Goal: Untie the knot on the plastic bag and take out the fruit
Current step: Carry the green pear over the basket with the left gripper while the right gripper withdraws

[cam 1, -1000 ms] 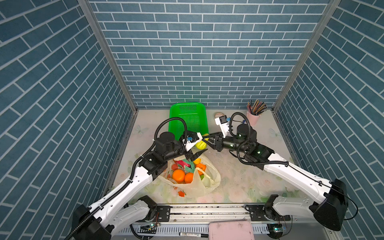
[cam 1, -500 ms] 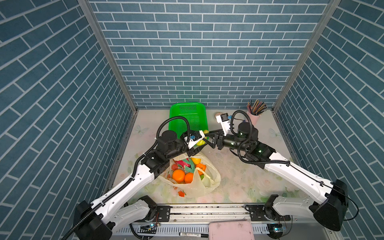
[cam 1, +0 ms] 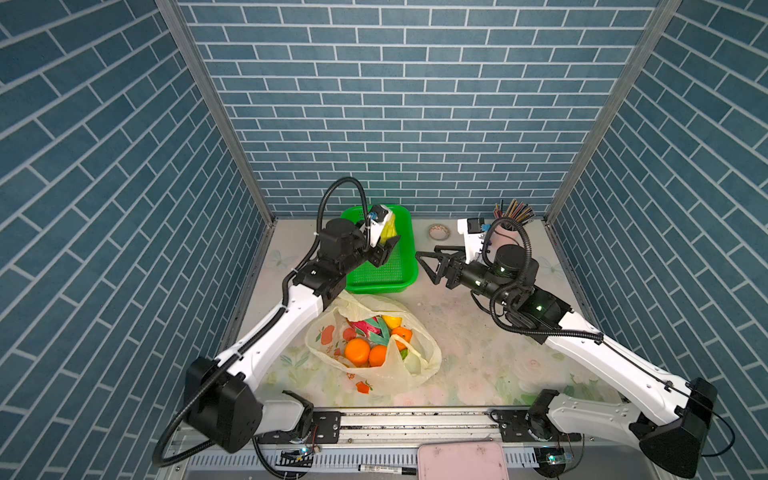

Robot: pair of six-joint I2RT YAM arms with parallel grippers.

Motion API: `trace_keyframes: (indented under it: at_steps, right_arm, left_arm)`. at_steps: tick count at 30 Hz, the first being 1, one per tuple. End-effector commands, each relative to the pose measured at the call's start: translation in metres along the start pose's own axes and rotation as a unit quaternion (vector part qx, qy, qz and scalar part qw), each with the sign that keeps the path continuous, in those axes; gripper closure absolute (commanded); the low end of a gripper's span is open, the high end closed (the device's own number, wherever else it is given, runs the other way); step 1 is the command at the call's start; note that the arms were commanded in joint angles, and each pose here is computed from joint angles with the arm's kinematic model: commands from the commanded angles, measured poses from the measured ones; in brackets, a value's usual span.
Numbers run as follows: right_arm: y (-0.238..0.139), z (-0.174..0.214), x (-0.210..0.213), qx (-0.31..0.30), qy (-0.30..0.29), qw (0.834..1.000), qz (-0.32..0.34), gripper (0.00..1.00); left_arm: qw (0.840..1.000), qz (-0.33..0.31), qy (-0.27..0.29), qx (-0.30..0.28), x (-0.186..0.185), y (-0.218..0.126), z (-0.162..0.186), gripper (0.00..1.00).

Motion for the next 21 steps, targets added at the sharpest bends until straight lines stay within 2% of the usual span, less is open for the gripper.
trace_keyframes:
  at_steps: [1, 10, 15, 21]
  right_arm:
    - [-0.001, -0.015, -0.001, -0.015, -0.015, 1.000, 0.014, 0.13]
    - [0.002, -0.004, -0.002, 0.006, 0.000, 1.000, 0.005, 0.13]
    - [0.001, 0.005, -0.006, 0.015, 0.018, 1.000, 0.010, 0.14]
    - [0.004, 0.020, -0.014, 0.043, 0.036, 0.998, 0.022, 0.16]
  left_arm:
    - [0.995, -0.041, -0.081, 0.043, 0.033, 0.018, 0.012, 0.38]
    - [0.964, -0.105, -0.202, 0.136, 0.109, 0.076, 0.060, 0.38]
    - [0.945, -0.147, -0.223, 0.187, 0.143, 0.100, 0.098, 0.38]
    - [0.921, -0.170, -0.237, 0.257, 0.161, 0.130, 0.146, 0.38]
Point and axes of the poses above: each gripper's point midway between its finger pads, its own y axis out along the fingers, its own x axis along the line the jaws close on, z = x × y, the point moved 2 cm from there along -y, back along the fingers, and after that the axes turned 4 degrees about -y, right-handed, at the moved point
